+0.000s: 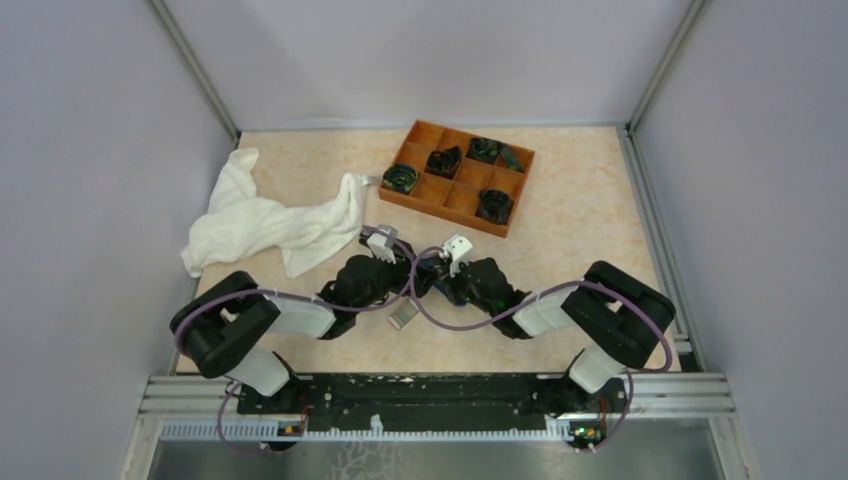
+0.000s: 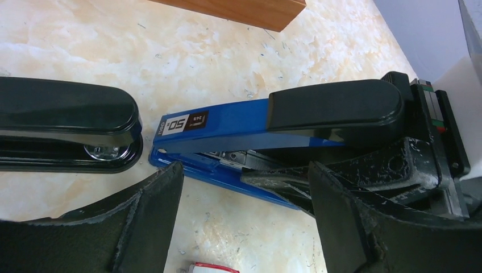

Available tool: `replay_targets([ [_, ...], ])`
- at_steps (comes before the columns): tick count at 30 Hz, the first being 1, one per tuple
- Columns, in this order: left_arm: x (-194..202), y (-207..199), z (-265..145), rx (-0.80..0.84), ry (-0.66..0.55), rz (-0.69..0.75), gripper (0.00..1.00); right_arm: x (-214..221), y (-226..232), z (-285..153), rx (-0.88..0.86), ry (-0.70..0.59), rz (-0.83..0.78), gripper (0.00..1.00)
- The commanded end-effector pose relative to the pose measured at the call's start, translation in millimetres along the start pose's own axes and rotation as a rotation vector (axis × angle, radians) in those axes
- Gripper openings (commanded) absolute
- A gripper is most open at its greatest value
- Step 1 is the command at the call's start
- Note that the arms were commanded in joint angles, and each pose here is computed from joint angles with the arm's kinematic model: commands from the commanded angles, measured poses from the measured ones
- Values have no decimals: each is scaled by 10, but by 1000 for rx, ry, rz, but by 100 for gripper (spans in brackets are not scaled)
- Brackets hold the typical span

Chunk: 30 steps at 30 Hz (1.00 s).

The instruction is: Load the staples into the stapler

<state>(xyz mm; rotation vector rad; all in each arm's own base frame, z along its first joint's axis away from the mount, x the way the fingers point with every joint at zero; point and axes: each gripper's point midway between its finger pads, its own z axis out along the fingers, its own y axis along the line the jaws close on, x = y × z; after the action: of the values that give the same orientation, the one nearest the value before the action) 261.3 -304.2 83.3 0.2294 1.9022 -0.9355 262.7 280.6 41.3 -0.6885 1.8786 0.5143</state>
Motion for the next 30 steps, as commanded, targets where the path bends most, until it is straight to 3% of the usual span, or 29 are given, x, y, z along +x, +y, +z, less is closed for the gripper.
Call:
replay_targets([
  [1,-46,-50,-104,12,-20,-25,87,-268,21,26,-13,-97,7,25],
  [14,-91,0,-365,-33,-45,-141,95,-256,-13,-232,5,-38,38,41],
  [20,-123,134,-561,-132,-35,-170,99,-360,25,-411,-12,75,22,50],
  [30,-256,521,-957,-347,-10,-273,99,-407,-4,-409,9,281,-45,52],
])
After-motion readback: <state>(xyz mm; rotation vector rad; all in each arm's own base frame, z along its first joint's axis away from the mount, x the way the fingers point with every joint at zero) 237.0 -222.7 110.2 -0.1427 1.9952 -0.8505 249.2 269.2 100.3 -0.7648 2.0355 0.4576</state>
